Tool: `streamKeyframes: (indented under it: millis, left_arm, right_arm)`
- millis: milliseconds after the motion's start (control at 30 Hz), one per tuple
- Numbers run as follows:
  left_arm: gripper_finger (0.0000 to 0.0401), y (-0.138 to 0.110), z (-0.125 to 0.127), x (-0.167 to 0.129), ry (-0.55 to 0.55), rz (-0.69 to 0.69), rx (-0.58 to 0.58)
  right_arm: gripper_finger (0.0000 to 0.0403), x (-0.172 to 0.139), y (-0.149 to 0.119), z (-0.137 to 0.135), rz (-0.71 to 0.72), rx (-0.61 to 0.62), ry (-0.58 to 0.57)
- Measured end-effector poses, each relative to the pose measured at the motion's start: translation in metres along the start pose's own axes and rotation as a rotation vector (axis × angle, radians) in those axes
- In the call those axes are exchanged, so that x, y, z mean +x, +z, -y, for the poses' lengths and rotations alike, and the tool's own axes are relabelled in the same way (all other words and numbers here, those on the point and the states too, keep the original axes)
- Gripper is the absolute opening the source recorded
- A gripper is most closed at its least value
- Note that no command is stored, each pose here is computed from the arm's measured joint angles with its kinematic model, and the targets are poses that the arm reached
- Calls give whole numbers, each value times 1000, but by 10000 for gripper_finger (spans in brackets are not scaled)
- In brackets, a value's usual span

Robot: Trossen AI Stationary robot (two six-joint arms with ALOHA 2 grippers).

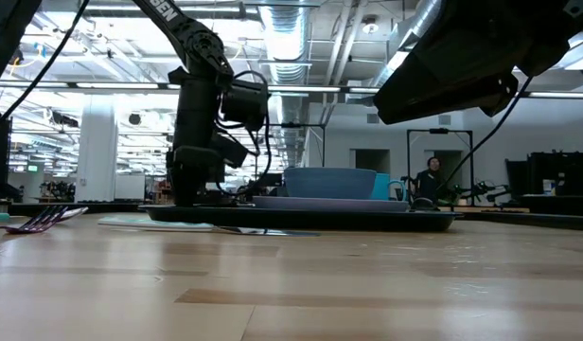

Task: Set up tray
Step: Put the black napkin on the black tray to the right of the purple plate, then put the blue fork on the black napkin

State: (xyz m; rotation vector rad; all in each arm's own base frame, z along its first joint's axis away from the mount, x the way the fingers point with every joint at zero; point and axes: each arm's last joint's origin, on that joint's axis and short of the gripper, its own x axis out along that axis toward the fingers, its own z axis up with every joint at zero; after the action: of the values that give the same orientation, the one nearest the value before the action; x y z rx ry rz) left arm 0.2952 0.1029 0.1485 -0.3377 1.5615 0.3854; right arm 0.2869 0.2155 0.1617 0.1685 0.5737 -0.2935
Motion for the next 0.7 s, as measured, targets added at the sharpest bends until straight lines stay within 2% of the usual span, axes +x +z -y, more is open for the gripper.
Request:
streamKeyframes:
  millis: [200,367,467,567,700]
  left_arm:
    - [143,-2,-1,-10,7,-66,3]
    - [143,-1,2,-34,-1,-95,19]
    - [143,-5,4,-62,-18,-77,37]
    - [143,-21,3,-96,-19,-49,41]
    - [143,-54,-2,-145,-48,107,-23]
  right_arm:
    - [100,0,0,0,0,0,0]
    - [100,0,0,0,0,0,0]
    - [100,0,0,0,0,0,0]
    - [100,0,0,0,0,0,-1]
    - [100,0,0,0,-1,-3,-3]
